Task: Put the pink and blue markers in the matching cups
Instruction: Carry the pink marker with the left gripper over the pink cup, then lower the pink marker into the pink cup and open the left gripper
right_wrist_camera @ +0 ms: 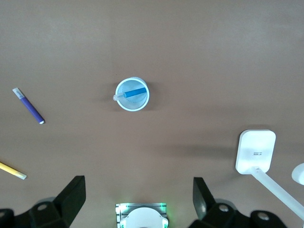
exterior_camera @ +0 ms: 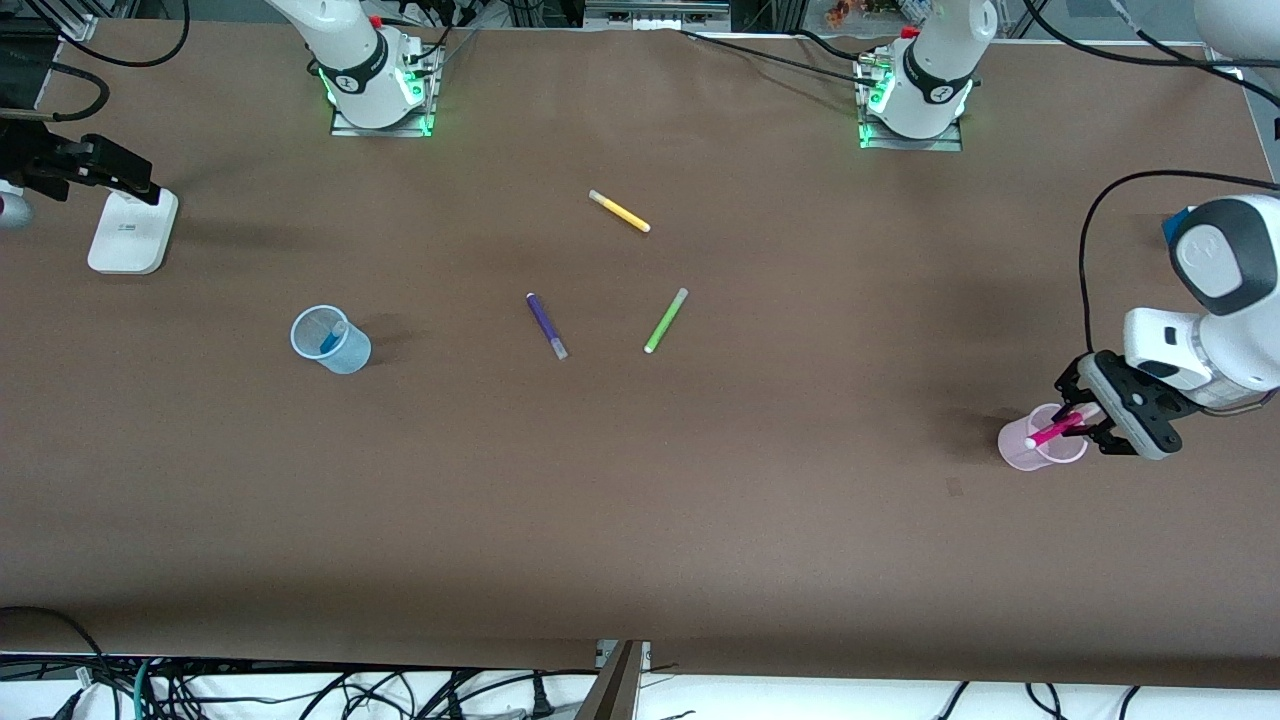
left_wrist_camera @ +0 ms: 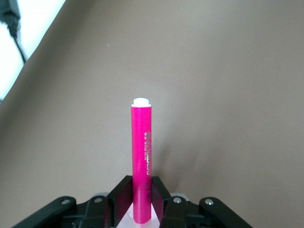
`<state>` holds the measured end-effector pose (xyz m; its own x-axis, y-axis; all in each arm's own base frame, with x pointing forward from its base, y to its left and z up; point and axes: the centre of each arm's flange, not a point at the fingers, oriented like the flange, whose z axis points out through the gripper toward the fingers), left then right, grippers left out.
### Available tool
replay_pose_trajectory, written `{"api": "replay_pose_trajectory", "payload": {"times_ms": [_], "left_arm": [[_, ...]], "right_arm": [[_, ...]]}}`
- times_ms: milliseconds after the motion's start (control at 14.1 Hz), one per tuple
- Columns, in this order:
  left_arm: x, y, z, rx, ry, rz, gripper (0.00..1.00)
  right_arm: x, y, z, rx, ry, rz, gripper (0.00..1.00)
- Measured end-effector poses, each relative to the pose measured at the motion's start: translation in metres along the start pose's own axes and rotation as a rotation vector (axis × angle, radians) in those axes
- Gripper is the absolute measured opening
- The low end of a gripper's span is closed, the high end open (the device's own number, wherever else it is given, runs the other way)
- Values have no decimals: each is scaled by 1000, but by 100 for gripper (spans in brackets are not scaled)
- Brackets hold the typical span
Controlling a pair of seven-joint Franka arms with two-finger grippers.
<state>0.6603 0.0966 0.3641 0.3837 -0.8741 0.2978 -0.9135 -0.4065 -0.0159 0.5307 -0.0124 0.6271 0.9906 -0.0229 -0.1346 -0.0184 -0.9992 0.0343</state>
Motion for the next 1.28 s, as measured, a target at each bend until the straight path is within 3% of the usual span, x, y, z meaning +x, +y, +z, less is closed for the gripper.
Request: {"api": "replay_pose_trajectory", "payload": {"times_ms": [213,569,995,1066,1279], "left_arm": [[-45,-10,26,-21,95,90,23],[-79,-11,61,-29,242,187,23],[-112,-9,86,-55,306,188,23],[-111,-9,85,-55,307,192,29],[-107,-10,84,-60,315,205,59]], "right_arm": [[0,0,0,0,0,0,100],[0,0,0,0,0,0,100],[0,0,0,0,0,0,100],[0,0,0,0,0,0,100],[0,0,0,0,0,0,100]]}}
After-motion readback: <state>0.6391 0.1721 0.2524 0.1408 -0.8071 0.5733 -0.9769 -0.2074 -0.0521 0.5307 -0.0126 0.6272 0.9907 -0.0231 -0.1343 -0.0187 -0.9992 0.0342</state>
